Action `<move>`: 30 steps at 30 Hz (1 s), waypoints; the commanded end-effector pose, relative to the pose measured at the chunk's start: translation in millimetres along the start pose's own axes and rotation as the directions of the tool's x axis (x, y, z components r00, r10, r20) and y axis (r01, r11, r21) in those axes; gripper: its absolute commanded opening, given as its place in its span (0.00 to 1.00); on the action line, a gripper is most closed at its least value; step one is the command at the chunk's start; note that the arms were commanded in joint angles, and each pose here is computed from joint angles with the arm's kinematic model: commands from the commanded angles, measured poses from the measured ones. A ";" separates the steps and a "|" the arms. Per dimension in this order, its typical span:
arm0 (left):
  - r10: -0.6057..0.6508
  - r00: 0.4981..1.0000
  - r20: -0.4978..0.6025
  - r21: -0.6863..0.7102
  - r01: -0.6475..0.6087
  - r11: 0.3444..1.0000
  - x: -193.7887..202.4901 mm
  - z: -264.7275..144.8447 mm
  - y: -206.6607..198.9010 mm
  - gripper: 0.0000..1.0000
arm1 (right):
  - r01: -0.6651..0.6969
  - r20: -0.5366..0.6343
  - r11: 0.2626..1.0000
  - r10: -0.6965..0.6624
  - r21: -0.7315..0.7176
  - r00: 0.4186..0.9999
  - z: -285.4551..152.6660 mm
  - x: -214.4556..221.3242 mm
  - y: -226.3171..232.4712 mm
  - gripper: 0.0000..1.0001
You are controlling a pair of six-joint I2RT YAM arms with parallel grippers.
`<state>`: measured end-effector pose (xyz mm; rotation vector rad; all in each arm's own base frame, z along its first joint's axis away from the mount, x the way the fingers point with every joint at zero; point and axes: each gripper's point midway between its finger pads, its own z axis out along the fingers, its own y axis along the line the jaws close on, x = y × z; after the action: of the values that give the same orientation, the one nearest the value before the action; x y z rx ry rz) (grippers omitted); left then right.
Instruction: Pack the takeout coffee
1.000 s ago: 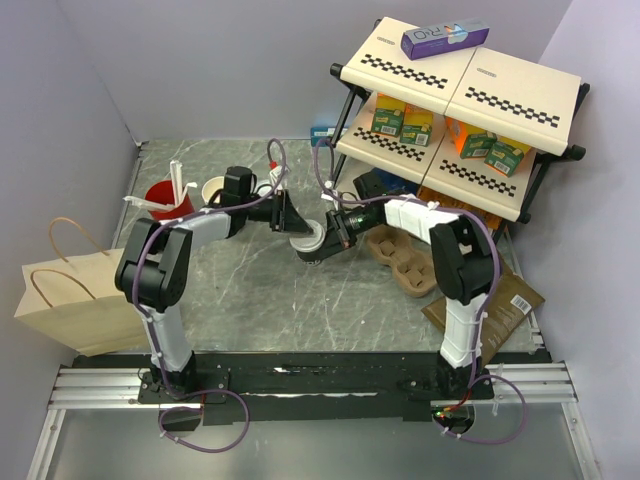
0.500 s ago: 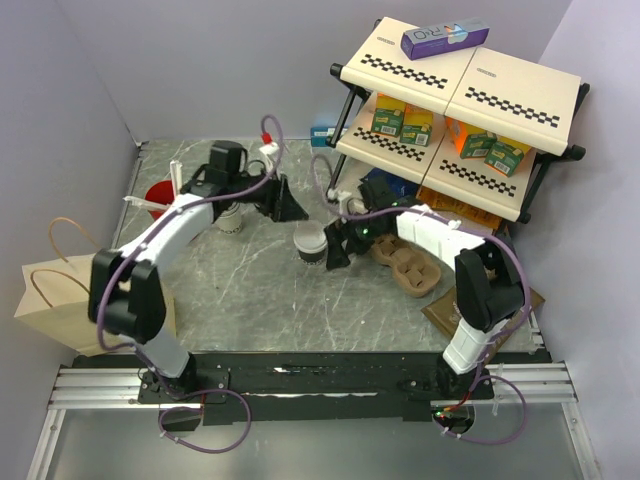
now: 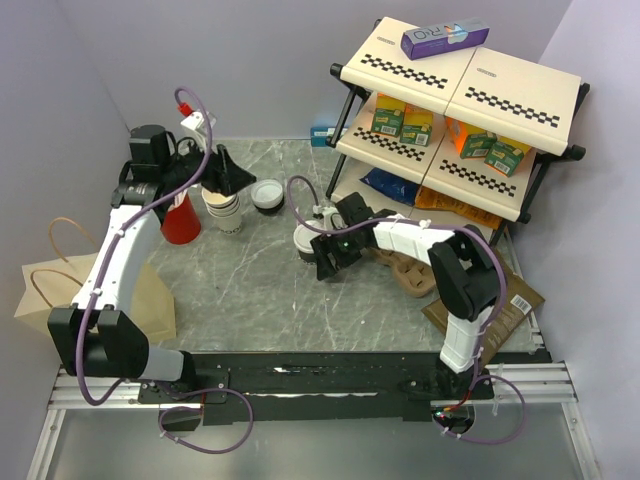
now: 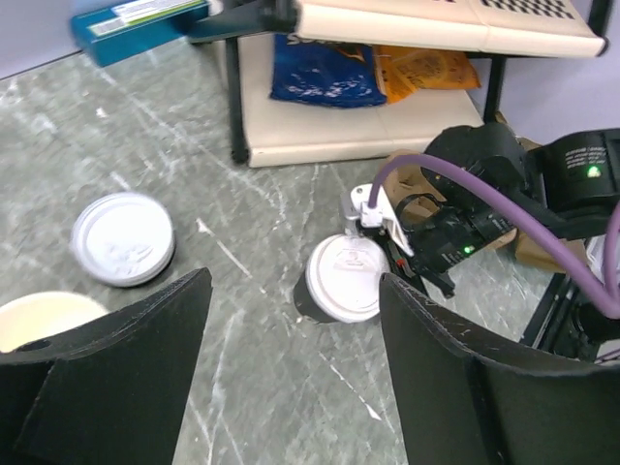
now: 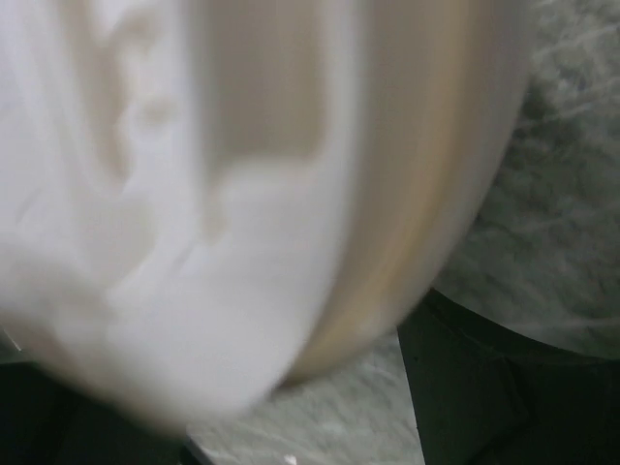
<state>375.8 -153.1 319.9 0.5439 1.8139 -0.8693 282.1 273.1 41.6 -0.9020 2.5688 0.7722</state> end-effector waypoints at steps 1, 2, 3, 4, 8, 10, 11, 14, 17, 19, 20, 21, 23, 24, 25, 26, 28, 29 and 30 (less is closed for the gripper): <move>0.009 0.999 0.044 -0.026 -0.008 1.000 -19.3 -19.0 -3.3 0.75 | -0.062 0.100 0.998 0.063 -0.015 0.993 11.6 -39.0 -0.5 0.79; 0.003 0.999 0.036 -0.023 -0.002 1.000 -14.9 -20.5 -4.1 0.76 | -0.058 0.126 0.998 0.061 -0.029 0.990 12.9 -47.1 1.2 0.78; 0.001 0.999 0.035 -0.027 0.000 1.000 -13.9 -22.1 -3.3 0.76 | -0.060 0.136 0.998 0.064 -0.034 0.989 14.2 -50.3 1.5 0.76; -0.008 1.000 0.030 -0.032 0.009 0.999 -9.3 -23.0 -2.0 0.76 | -0.066 0.141 0.997 0.071 -0.038 0.988 17.6 -52.4 1.3 0.75; -0.026 0.999 0.022 -0.032 0.027 0.999 -1.5 -27.2 -3.3 0.76 | -0.079 0.150 0.996 0.082 -0.026 0.985 28.0 -66.5 -6.1 0.73; -0.034 0.999 0.014 -0.033 0.035 0.999 3.7 -27.5 -3.4 0.76 | -0.087 0.141 0.996 0.088 -0.013 0.986 36.5 -67.1 -12.2 0.72; -0.037 0.999 0.014 -0.034 0.038 0.999 4.5 -28.1 -4.0 0.76 | -0.082 0.156 0.997 0.083 -0.013 0.984 36.9 -75.5 -13.3 0.72; -0.044 0.999 0.009 -0.033 0.045 0.998 8.3 -28.6 -5.3 0.76 | -0.087 0.179 0.996 0.087 -0.008 0.980 42.9 -90.9 -20.7 0.72; -0.056 0.998 0.008 -0.059 0.056 0.997 11.5 -34.5 3.1 0.76 | -0.079 0.196 0.997 0.077 0.000 0.978 50.8 -105.5 -26.4 0.72; -0.059 0.998 0.003 -0.062 0.059 0.996 13.7 -35.5 3.3 0.76 | -0.084 0.191 0.996 0.081 0.009 0.978 58.4 -107.2 -33.8 0.72; -0.059 0.998 0.002 -0.065 0.059 0.996 13.9 -36.2 3.7 0.76 | -0.082 0.206 0.997 0.078 0.012 0.975 56.4 -115.2 -35.8 0.72; -0.063 0.998 -0.002 -0.069 0.063 0.996 15.9 -36.5 4.0 0.76 | -0.083 0.206 0.996 0.078 0.014 0.975 60.2 -116.4 -38.9 0.72; -0.060 0.998 -0.006 -0.075 0.059 0.995 16.9 -37.7 5.3 0.76 | -0.078 0.220 0.997 0.073 0.018 0.973 60.3 -122.9 -41.5 0.72; -0.060 0.998 -0.009 -0.075 0.059 0.995 18.1 -37.3 5.8 0.76 | -0.080 0.216 0.997 0.074 0.019 0.974 62.9 -121.9 -43.7 0.72; -0.063 0.998 -0.006 -0.076 0.062 0.995 17.9 -37.9 5.7 0.76 | -0.081 0.220 0.996 0.075 0.020 0.973 62.5 -123.7 -45.3 0.72; -0.063 0.998 -0.006 -0.076 0.062 0.995 18.5 -38.0 5.7 0.76 | -0.083 0.216 0.996 0.077 0.019 0.973 63.9 -122.2 -45.7 0.72; -0.072 0.997 -0.006 -0.075 0.071 0.995 20.3 -37.6 6.2 0.76 | -0.089 0.207 0.996 0.083 0.020 0.975 66.2 -117.5 -46.6 0.71; -0.073 0.997 -0.006 -0.073 0.073 0.995 20.9 -37.3 6.2 0.76 | -0.094 0.202 0.995 0.088 0.017 0.975 67.1 -115.0 -45.7 0.71; -0.073 0.997 -0.005 -0.070 0.073 0.995 21.0 -36.8 5.6 0.76 | -0.095 0.199 0.995 0.090 0.016 0.976 67.8 -113.3 -45.7 0.71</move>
<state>356.7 -121.9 299.1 0.4323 1.9016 -0.8500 400.0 342.1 33.6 -0.6950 2.4216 0.8369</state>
